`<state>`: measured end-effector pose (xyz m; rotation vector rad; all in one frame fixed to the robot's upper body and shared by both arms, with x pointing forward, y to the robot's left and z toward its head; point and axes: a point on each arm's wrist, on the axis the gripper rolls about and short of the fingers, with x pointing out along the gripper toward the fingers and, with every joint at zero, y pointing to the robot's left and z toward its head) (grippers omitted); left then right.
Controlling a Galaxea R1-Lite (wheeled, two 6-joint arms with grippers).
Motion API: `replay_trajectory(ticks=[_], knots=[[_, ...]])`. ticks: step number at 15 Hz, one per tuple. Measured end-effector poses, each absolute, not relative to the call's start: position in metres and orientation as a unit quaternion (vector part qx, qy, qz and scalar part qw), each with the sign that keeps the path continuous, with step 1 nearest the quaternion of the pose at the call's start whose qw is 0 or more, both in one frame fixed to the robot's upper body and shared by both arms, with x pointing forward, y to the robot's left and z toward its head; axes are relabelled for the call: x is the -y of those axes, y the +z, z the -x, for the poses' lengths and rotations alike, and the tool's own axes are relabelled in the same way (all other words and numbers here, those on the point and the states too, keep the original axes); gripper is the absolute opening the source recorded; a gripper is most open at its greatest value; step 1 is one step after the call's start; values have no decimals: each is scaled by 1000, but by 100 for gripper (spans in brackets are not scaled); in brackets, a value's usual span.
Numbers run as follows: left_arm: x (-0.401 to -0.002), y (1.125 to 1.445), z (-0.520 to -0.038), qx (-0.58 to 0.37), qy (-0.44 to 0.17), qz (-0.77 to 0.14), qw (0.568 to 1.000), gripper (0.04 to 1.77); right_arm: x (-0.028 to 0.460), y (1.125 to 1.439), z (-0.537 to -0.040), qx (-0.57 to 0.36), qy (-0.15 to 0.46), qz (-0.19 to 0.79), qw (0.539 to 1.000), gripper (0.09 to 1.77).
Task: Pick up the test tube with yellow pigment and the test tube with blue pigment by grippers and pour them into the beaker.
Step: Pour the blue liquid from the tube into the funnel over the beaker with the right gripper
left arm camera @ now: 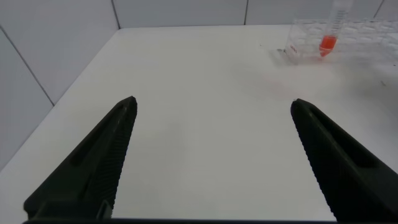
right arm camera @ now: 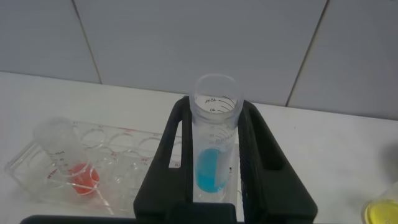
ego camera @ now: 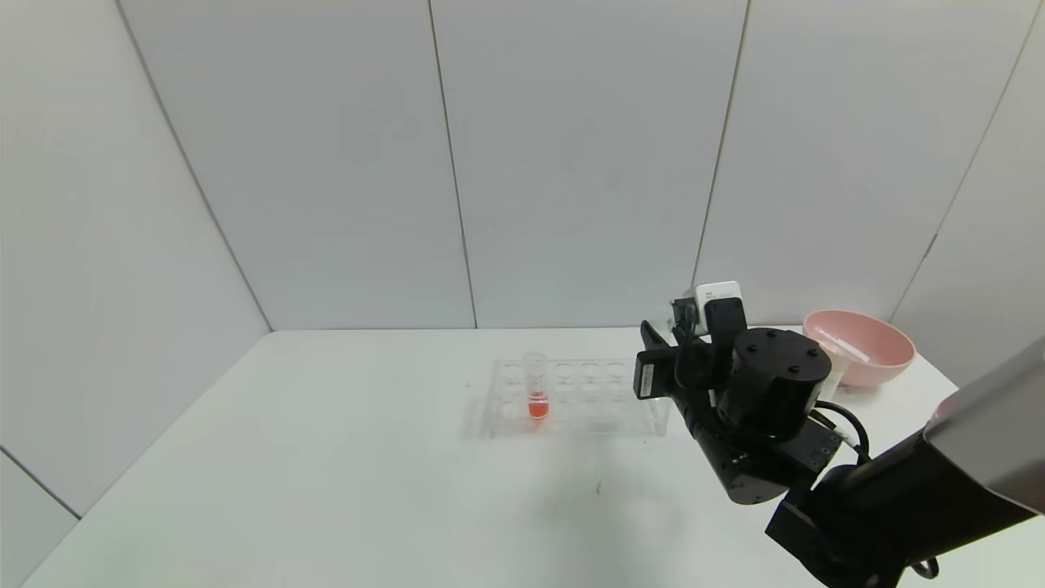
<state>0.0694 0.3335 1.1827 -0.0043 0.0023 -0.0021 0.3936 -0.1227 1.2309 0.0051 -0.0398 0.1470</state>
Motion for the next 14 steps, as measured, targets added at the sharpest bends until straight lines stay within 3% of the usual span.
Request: replay_trajectory(ticks=[4, 7, 14], knots=[[-334, 1183, -69, -1, -1, 2, 1000, 176, 126, 1234, -394, 22, 76, 1, 997, 49], [-334, 1183, -69, -1, -1, 2, 1000, 176, 145, 1244, -394, 8, 113, 13, 993, 49], [-334, 1183, -69, -1, -1, 2, 1000, 176, 260, 1277, -379, -65, 254, 16, 965, 49]])
